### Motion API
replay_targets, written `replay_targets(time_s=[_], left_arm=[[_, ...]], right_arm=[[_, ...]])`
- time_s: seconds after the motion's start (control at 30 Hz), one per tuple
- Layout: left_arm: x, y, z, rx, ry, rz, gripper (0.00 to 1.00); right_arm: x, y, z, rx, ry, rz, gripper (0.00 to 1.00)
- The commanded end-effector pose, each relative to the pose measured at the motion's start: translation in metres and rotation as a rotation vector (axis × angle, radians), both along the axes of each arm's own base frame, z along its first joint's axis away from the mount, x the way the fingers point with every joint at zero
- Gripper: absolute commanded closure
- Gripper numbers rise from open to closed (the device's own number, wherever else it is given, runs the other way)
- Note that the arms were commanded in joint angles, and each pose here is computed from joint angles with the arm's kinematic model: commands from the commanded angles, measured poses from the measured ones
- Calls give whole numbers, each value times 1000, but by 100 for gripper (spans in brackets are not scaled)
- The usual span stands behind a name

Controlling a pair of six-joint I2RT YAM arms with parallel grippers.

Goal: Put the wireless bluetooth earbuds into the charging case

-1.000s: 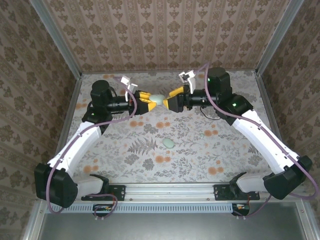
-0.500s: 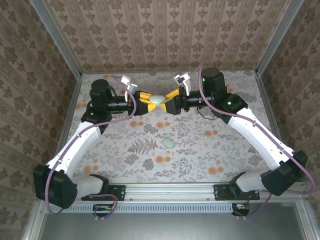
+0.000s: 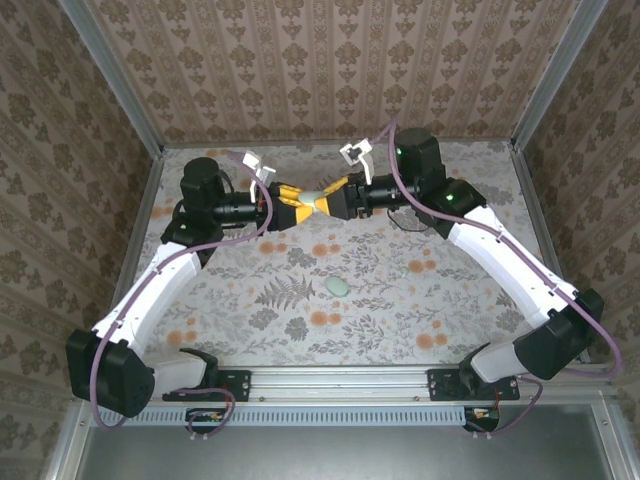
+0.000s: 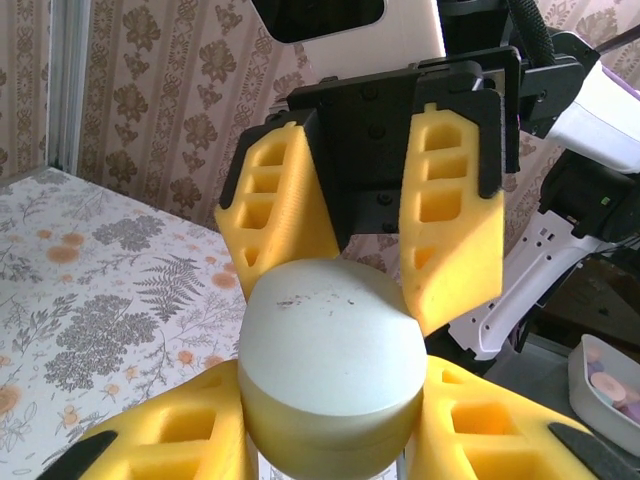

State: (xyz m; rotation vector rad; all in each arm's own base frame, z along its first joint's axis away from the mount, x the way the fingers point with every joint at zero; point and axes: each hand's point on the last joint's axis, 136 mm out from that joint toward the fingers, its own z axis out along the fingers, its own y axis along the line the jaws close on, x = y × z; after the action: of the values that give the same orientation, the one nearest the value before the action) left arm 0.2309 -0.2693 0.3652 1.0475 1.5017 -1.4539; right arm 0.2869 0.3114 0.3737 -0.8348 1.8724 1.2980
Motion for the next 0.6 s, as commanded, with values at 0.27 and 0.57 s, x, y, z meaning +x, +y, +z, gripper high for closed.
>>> replay_targets(time_s=[0.27,0.57], left_arm=[[-18,-4,16,-20,-79,-80,73],[-18,-4,14,-17,-85,-76,73]], right_arm=[[30,-2,7,92,131,-118,74],[48,-15,-3,78,192,-245,57]])
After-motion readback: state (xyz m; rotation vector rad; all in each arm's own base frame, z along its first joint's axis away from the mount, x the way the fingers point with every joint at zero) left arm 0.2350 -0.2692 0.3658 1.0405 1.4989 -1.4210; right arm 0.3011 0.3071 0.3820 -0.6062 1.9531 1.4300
